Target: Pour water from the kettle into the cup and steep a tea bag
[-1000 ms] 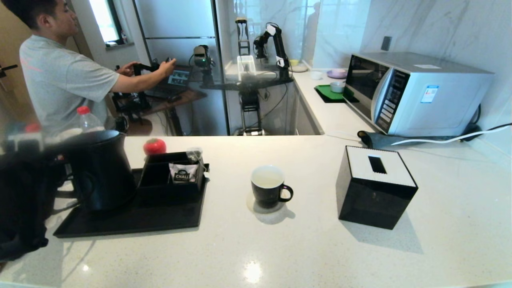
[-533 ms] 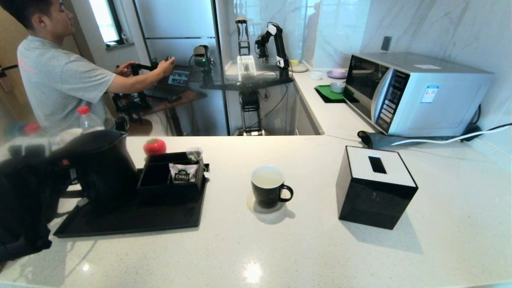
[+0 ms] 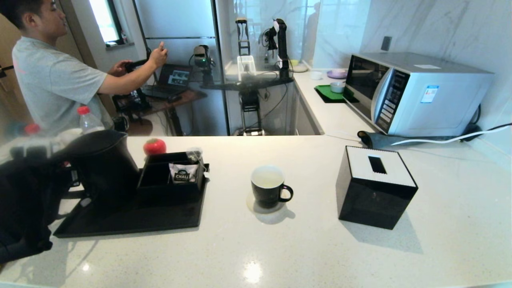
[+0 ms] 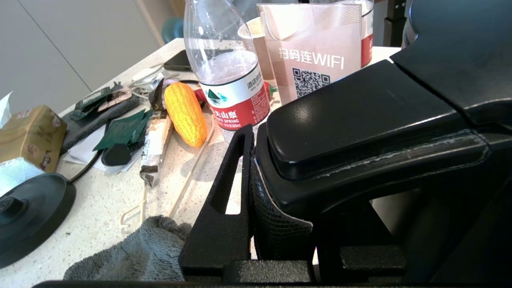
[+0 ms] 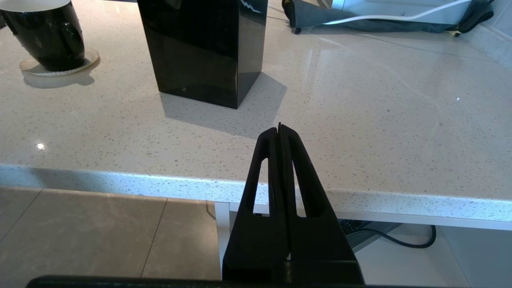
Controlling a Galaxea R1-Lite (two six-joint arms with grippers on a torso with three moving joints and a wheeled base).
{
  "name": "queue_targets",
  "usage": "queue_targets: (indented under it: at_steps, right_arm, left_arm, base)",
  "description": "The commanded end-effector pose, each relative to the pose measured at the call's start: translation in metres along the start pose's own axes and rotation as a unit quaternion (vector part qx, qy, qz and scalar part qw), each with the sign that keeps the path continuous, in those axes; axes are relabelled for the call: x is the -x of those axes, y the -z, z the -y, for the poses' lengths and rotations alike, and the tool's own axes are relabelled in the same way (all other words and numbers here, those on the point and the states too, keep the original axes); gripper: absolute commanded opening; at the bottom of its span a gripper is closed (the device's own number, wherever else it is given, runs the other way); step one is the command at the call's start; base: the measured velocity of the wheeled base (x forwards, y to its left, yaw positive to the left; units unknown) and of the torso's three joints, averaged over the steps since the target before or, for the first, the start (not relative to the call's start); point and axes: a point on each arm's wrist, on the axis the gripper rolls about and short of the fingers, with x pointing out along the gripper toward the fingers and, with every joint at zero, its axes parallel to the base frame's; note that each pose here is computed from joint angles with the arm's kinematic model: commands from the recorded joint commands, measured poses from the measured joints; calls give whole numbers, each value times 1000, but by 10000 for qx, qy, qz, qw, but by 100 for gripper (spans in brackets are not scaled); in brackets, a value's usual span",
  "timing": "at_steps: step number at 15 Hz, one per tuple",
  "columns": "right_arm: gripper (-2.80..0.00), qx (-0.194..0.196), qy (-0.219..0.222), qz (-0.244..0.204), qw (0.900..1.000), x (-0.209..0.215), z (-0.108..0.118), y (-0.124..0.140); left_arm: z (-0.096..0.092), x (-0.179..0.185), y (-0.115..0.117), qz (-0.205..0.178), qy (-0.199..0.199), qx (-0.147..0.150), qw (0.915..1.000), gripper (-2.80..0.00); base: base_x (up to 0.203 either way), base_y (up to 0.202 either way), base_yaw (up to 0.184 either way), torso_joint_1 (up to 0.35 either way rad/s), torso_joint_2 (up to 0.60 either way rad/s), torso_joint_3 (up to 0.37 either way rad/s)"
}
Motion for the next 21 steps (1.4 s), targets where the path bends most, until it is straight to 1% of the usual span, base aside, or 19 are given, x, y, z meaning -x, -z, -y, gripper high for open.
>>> queue_targets:
  at_steps: [1,6,11,13,18,21]
  right_arm:
    - [-280,4,-4,-5,10000,0,0,0]
    - [-280,4,-4,-5,10000,0,0,0]
    - [-280,4,-4,-5,10000,0,0,0]
    - [-280,4,-4,-5,10000,0,0,0]
    - [-280,4,-4,-5,10000,0,0,0]
    - [-280,4,-4,-5,10000,0,0,0]
  left_arm:
    - [-1,0,-4,211,-53,48,9998,0]
    - [-1,1,0,140,-48,31,9999,0]
    - [-2,12,5,-58,1,-17,10000,0]
    - [-3,19,8,-171,33,-39,9998,0]
    - [-10,41,3,-276,76,-57,9996,0]
    - [-15,60,-3,-303,187,18,9994,0]
  base:
    - [0,0,0,0,0,0]
    - [0,0,0,0,0,0]
    - [0,0,0,0,0,0]
    - [0,0,0,0,0,0]
    - [0,0,0,0,0,0]
    - [0,0,0,0,0,0]
